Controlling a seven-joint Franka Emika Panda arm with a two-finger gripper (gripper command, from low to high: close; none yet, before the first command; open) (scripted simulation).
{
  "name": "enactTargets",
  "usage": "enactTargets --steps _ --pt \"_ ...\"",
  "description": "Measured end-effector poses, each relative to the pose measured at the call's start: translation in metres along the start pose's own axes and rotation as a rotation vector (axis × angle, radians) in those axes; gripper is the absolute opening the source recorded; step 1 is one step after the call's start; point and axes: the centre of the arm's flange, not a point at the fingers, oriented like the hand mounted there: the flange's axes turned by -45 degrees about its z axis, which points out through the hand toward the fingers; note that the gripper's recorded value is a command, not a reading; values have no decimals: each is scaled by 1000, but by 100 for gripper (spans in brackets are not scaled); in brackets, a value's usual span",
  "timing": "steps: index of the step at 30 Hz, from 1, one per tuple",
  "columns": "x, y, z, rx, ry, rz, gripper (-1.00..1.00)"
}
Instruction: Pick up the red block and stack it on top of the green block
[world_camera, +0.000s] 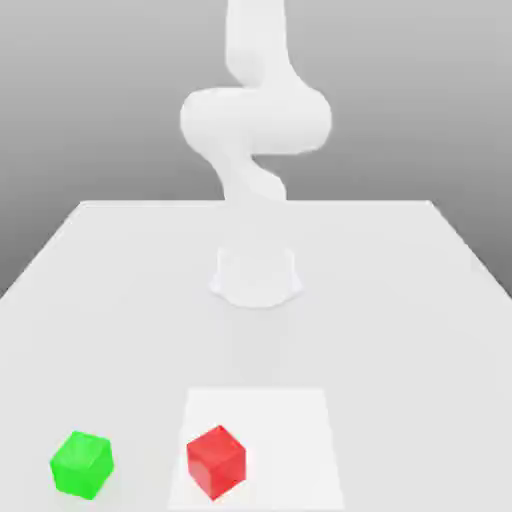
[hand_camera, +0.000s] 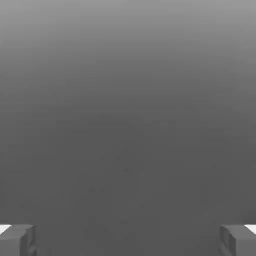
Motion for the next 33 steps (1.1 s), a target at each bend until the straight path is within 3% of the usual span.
enactTargets --steps 10,23,29,30,33 --pt "-55 20 204 -162 -286 290 0" --pt "-225 51 384 -296 -639 698 0" --pt "-282 52 439 -306 -675 743 0" --pt "-287 53 443 -306 -676 743 -100" --pt "-287 53 444 -306 -675 743 -100"
